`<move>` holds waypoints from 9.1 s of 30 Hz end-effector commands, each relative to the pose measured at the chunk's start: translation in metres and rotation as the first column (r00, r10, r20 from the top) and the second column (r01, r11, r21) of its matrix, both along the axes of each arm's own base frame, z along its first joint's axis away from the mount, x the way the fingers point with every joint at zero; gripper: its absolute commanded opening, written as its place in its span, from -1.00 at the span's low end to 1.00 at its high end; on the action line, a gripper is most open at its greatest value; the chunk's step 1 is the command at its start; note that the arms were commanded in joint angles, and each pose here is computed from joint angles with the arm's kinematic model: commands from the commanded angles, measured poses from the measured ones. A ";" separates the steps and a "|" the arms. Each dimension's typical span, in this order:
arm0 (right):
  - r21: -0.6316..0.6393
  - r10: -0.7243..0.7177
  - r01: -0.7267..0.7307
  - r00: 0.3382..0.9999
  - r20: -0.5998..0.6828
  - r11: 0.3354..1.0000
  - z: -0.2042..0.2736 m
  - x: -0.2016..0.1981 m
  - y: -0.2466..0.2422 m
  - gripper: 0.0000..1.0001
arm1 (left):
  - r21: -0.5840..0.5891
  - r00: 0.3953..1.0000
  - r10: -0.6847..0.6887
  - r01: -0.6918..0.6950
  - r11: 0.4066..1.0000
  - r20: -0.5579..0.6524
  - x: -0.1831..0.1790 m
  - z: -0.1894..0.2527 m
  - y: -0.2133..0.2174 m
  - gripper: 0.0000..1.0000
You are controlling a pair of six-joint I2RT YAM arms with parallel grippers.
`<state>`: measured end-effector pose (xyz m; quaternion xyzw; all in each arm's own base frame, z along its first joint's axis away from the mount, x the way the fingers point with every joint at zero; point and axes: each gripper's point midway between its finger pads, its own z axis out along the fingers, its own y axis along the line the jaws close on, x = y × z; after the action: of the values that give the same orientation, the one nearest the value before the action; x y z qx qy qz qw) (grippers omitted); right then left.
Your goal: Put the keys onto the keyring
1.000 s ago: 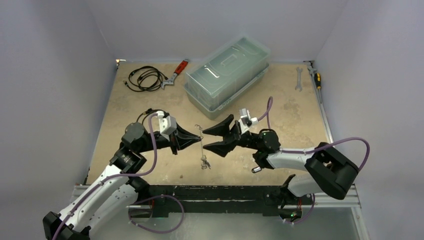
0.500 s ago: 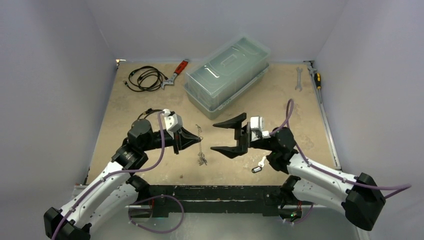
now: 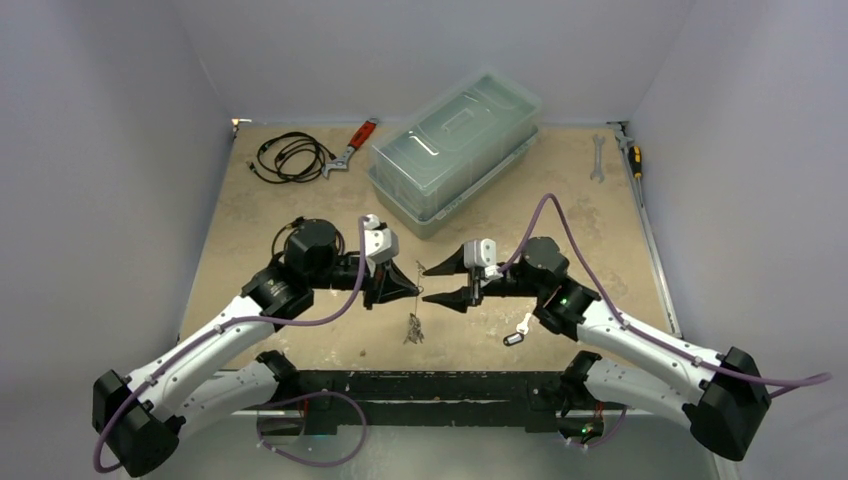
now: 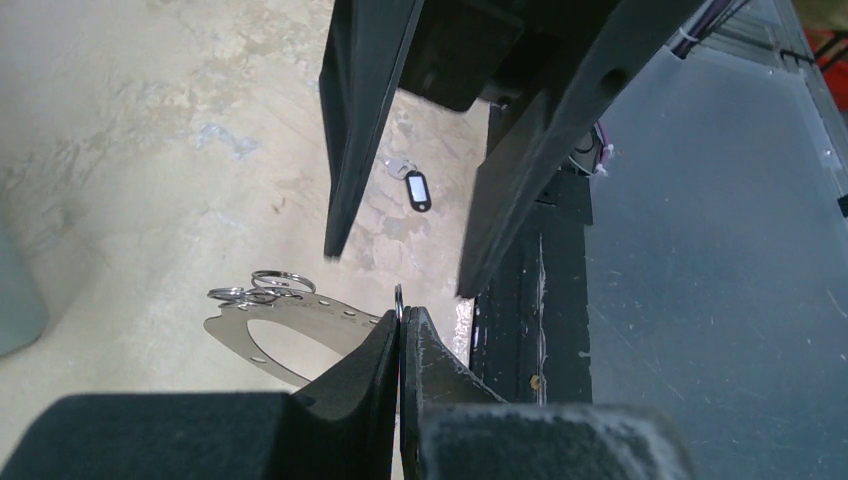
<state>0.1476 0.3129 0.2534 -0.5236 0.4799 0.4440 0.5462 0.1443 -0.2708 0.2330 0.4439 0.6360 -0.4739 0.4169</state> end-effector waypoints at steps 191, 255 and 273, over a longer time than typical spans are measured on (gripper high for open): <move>0.199 0.111 -0.070 0.973 -0.202 0.977 0.010 -0.024 0.015 -1.00 | -0.098 0.966 0.005 0.021 0.995 0.258 -0.006 0.035 -0.008 -0.52; 0.073 0.059 -0.046 0.981 -0.186 0.996 0.007 -0.007 0.026 -0.42 | -0.006 0.989 -0.047 0.048 0.999 0.143 -0.012 0.011 -0.008 -1.00; 0.045 0.083 -0.075 0.977 -0.199 0.996 -0.006 -0.009 0.029 -0.97 | -0.005 0.990 -0.043 0.044 0.999 0.134 -0.012 0.011 -0.009 -1.00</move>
<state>0.1367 0.3368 0.2347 -0.4777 0.5186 0.5244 0.4774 0.1307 -0.2716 0.2056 0.4822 0.6392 -0.4375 0.4092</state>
